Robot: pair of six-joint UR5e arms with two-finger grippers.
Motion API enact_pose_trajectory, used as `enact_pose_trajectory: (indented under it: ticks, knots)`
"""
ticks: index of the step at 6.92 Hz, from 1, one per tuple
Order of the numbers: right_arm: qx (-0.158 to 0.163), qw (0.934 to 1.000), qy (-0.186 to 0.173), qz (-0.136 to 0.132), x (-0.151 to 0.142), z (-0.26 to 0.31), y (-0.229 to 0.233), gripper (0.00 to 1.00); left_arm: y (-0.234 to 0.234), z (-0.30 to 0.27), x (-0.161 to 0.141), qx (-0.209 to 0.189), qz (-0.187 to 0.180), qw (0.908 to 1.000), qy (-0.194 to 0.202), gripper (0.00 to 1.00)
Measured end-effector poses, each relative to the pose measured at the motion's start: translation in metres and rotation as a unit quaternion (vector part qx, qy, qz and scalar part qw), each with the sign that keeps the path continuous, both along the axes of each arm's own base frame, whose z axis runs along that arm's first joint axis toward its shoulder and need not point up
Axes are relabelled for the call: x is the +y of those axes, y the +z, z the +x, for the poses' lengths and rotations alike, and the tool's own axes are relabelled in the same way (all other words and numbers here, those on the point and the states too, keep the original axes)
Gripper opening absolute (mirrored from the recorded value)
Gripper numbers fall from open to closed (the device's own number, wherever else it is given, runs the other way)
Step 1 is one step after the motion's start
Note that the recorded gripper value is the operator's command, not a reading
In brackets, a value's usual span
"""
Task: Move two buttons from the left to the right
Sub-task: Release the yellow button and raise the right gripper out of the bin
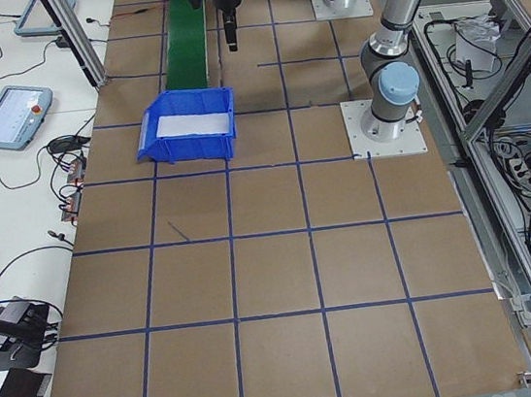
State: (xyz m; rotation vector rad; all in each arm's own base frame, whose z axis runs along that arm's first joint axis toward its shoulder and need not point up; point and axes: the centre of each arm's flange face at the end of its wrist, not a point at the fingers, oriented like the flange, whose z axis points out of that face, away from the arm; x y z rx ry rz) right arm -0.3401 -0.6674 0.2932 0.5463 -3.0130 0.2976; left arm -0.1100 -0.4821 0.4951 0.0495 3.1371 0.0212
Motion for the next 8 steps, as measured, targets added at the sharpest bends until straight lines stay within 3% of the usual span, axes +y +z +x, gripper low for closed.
enact_pose_trajectory:
  ticks: [1, 5, 8]
  knots:
    - [-0.003, 1.0000, 0.001, 0.000, -0.001, 0.001, -0.002, 0.97, 0.000, 0.000, 0.000, 0.000, 0.000, 1.0000, 0.000, 1.00]
    - [-0.004, 0.9999, 0.006, -0.007, 0.001, 0.006, 0.008, 1.00, 0.000, 0.000, 0.000, 0.000, 0.000, 1.0000, 0.000, 1.00]
    - [0.011, 0.9998, 0.008, -0.015, 0.013, 0.073, 0.101, 1.00, 0.000, 0.000, 0.000, 0.000, 0.000, 1.0000, 0.000, 1.00]
